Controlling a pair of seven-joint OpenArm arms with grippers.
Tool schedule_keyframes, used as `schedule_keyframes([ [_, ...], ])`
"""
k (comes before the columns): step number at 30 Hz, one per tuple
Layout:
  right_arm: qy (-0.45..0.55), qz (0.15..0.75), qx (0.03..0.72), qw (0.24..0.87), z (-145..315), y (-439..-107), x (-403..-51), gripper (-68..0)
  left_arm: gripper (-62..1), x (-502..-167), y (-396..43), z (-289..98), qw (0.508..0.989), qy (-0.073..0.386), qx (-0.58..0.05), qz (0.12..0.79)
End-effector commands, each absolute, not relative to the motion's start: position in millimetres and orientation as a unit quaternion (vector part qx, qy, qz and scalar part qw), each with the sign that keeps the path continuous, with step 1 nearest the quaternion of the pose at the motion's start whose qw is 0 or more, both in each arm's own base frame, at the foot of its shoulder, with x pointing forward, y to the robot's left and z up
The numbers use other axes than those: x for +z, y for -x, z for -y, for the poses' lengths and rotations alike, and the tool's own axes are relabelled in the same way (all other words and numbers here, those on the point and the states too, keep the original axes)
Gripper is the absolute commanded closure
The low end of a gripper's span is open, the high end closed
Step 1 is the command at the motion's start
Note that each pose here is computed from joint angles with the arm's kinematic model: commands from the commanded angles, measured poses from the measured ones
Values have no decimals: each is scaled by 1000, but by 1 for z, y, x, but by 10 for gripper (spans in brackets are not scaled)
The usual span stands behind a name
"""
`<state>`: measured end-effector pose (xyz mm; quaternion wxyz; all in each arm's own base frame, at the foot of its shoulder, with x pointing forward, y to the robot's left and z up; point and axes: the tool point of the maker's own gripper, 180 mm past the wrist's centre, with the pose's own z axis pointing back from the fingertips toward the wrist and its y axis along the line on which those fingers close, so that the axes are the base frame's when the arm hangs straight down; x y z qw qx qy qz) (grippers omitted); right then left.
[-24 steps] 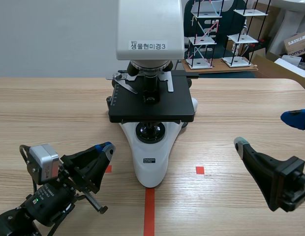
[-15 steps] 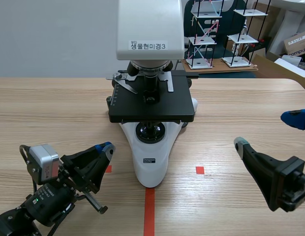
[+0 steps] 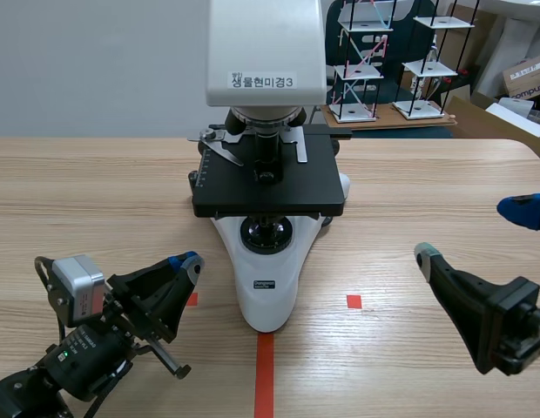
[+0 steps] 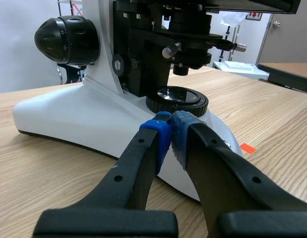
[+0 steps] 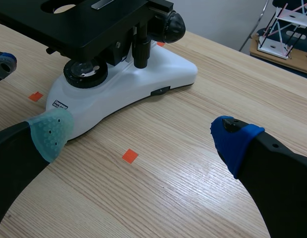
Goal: Return to the home posture
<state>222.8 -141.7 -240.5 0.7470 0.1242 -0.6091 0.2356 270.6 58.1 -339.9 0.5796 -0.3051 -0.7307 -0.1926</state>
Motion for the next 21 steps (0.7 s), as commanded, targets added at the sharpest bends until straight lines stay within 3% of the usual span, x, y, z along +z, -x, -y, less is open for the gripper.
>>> schedule_keyframes([
  [1,-128,625,234,733,140,-227,-230,-608,-17,-330,-275,-63,567,305,-187,742],
  [14,-128,625,234,733,140,-227,-230,-608,-16,-320,-227,-118,613,262,-264,697],
  [21,-128,625,234,733,140,-227,-230,-608,-16,-301,-201,-115,650,234,-299,659],
])
